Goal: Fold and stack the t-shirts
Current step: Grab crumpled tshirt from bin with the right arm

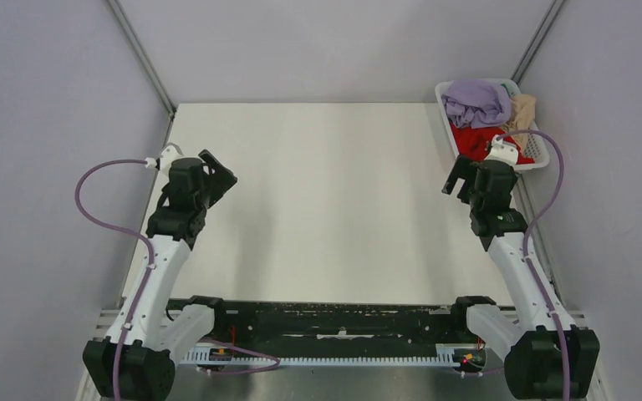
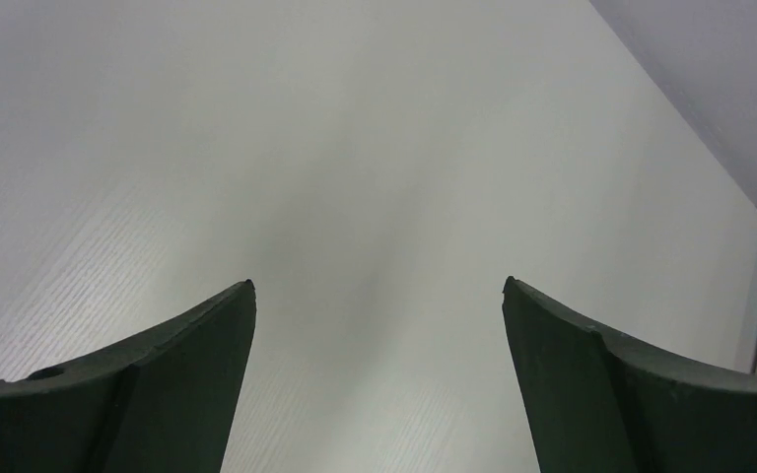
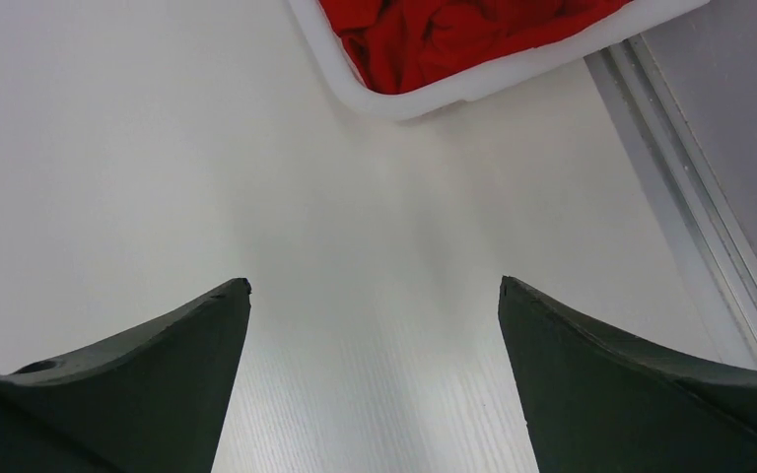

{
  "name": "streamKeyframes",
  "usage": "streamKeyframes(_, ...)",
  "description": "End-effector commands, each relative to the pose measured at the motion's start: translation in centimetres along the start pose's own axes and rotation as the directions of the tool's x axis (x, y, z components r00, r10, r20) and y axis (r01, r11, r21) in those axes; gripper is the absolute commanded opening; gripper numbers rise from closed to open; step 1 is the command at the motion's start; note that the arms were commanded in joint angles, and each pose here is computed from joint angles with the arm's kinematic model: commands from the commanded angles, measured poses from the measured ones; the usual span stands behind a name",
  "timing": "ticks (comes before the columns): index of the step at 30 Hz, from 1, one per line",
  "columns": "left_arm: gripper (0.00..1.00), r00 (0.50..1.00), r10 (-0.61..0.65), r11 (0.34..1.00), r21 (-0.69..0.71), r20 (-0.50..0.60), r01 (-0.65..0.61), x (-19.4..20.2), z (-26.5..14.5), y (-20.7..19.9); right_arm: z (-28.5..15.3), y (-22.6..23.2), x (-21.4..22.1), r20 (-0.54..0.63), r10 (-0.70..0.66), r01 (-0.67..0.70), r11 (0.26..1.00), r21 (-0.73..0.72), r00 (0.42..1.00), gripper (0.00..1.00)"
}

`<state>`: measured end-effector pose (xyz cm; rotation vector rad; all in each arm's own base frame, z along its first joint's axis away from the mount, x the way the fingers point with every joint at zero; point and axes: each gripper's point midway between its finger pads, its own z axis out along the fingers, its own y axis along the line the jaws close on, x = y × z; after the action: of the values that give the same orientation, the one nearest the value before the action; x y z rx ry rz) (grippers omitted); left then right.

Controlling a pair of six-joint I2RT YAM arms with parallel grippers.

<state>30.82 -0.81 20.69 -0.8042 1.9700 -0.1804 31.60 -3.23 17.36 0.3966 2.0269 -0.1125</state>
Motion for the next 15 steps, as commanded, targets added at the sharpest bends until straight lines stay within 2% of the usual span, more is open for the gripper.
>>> streamKeyframes(1,1.00,0.999,0.026,0.997,0.068,0.036,-0.028,-1.0,-1.1,-1.1,0.4,0.4,-5.4,0.143,-0.002,-0.001,1.000,0.021,0.990,0.98)
streamKeyframes(5,1.00,0.999,0.030,0.994,0.099,0.045,-0.034,-1.3,-1.0,-1.8,1.8,0.1,-9.2,0.237,-0.044,0.026,0.997,0.079,0.971,0.98)
streamKeyframes(10,1.00,0.994,0.052,0.996,0.066,0.100,-0.059,-2.5,-1.3,-1.2,7.6,-0.6,-14.5,0.200,-0.090,0.080,0.995,0.058,0.976,0.98)
streamKeyframes(15,1.00,0.988,0.050,0.998,0.026,0.146,-0.055,-3.2,-1.8,-0.1,15.1,-2.0,-17.6,0.139,-0.168,0.158,0.984,0.079,0.976,0.98)
